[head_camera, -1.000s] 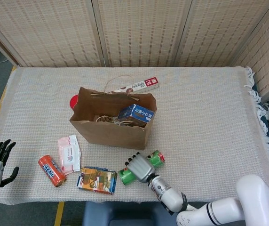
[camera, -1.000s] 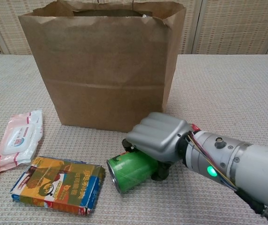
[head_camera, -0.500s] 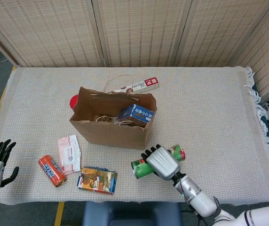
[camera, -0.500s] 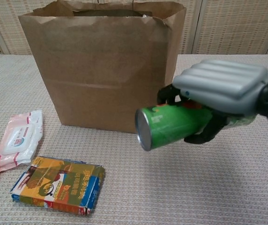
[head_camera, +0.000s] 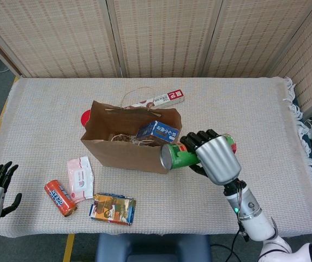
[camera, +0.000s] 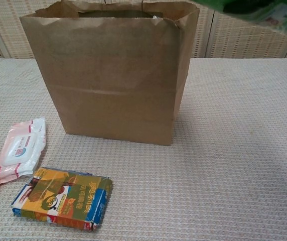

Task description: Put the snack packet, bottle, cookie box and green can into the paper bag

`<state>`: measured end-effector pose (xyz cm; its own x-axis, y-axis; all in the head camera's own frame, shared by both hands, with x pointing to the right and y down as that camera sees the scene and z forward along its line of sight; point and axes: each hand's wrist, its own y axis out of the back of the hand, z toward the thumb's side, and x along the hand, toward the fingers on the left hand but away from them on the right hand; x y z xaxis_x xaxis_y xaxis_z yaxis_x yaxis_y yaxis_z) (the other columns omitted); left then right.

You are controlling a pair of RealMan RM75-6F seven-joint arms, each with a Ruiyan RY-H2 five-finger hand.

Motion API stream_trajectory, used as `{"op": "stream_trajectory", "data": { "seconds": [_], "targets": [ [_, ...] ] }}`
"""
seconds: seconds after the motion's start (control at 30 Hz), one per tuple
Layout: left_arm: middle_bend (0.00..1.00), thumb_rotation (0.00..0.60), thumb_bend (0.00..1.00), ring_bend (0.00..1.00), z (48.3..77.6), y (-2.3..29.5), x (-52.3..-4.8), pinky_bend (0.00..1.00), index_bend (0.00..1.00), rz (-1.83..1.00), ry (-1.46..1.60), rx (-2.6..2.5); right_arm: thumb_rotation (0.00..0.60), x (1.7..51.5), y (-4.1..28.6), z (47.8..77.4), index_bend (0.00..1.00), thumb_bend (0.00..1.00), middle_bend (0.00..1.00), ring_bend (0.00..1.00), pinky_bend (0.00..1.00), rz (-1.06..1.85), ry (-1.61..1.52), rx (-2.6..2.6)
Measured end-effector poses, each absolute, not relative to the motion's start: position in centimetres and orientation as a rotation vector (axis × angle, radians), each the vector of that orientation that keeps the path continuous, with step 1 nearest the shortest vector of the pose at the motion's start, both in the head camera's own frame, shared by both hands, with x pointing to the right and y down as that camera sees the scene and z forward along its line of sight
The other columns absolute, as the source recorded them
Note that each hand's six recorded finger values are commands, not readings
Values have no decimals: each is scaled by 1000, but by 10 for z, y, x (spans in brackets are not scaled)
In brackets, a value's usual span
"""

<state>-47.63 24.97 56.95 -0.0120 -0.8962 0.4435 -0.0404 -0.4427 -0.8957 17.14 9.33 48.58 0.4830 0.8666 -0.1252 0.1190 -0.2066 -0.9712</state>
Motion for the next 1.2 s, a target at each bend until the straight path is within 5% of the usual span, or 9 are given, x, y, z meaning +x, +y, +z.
{"op": "stream_trajectory", "data": {
  "seconds": [0.33, 0.97, 1.03, 1.17, 1.2],
  "targets": [
    [0, 600, 392, 0, 570, 249, -477, 0, 70, -1534, 1001, -1561, 600, 86, 42, 456, 630, 361, 584, 618, 689, 681, -1091, -1588],
    [0, 600, 394, 0, 570, 249, -478, 0, 75, -1528, 1007, -1577, 600, -13, 44, 537, 514, 360, 584, 523, 638, 797, -1035, -1610],
    [0, 600, 394, 0, 570, 249, -478, 0, 75, -1527, 1007, -1577, 600, -15, 46, 541, 469, 361, 564, 488, 612, 805, -1022, -1619],
    [0, 600, 394, 0, 570, 249, -478, 0, 75, -1528, 1006, -1576, 600, -15, 48, 545, 31, 298, 238, 142, 339, 823, -1010, -1627],
    [0, 600, 394, 0, 570, 249, -478, 0, 75, -1528, 1006, -1575, 600, -15, 48, 548, 6, 287, 203, 111, 314, 839, -1002, -1633]
  ]
}}
